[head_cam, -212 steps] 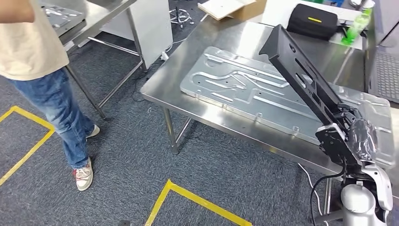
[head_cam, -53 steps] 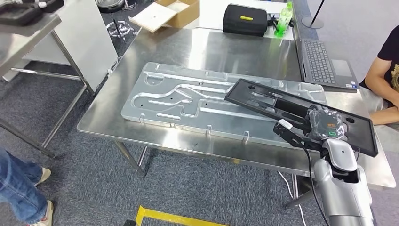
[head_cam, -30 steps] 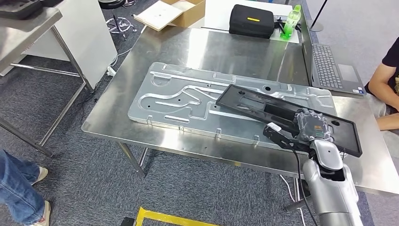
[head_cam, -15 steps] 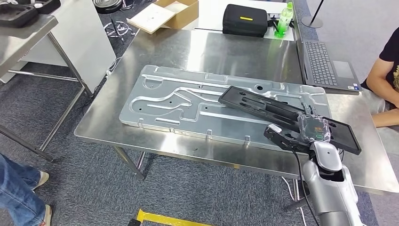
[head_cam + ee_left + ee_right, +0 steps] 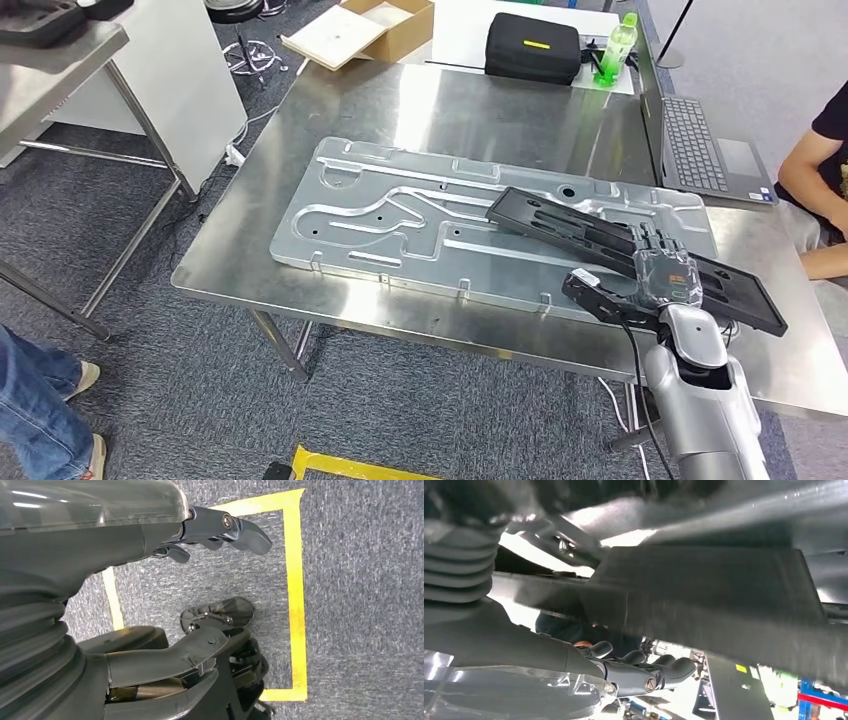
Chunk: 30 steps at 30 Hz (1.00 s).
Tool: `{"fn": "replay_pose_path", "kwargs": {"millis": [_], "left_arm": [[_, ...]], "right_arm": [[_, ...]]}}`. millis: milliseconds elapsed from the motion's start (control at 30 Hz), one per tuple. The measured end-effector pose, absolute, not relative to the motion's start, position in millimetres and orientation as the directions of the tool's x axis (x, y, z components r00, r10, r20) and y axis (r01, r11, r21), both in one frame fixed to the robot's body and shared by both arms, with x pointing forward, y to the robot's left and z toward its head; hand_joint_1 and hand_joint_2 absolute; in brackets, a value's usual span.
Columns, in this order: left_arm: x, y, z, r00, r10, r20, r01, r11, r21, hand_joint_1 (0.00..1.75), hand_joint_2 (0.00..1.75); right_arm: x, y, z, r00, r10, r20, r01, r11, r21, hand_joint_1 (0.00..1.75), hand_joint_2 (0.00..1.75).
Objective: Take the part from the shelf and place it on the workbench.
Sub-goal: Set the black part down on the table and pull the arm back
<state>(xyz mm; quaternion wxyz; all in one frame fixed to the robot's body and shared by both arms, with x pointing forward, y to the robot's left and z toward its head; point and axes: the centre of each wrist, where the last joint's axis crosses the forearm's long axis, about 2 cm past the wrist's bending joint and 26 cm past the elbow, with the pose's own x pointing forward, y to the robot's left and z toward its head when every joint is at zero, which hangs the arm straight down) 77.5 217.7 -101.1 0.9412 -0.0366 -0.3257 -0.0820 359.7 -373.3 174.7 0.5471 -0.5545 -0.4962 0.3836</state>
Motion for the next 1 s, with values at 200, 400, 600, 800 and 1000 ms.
{"fn": "replay_pose_path", "kwargs": {"millis": [200, 400, 600, 800, 1000], "left_arm": [[77.9, 217.7, -101.0, 0.774, -0.131, 0.62, 0.178, 0.984, -0.015, 0.0, 1.75], [77.3, 217.7, -101.1, 0.775, -0.13, 0.618, 0.178, 0.984, -0.015, 0.0, 0.44], [75.9, 218.3, -101.5, 0.779, -0.119, 0.616, 0.161, 0.987, -0.014, 0.0, 0.0], [72.7, 218.9, -102.1, 0.783, -0.1, 0.613, 0.136, 0.991, -0.013, 0.0, 0.0], [70.0, 219.6, -102.6, 0.792, -0.082, 0.606, 0.112, 0.994, -0.012, 0.0, 0.0]], "right_arm": [[360.6, -373.6, 176.3, 0.214, 0.97, 0.119, 0.135, 0.091, -0.987, 0.0, 0.0], [360.8, -373.4, 176.8, 0.213, 0.97, 0.119, 0.137, 0.09, -0.986, 0.0, 0.0], [357.4, -368.7, 176.8, 0.204, 0.97, 0.132, 0.148, 0.103, -0.984, 0.0, 0.0], [343.1, -351.9, 184.5, 0.149, 0.965, 0.214, 0.219, 0.178, -0.959, 0.0, 0.0], [324.3, -341.2, 198.5, 0.062, 0.95, 0.307, 0.335, 0.27, -0.903, 0.0, 0.0]]}}
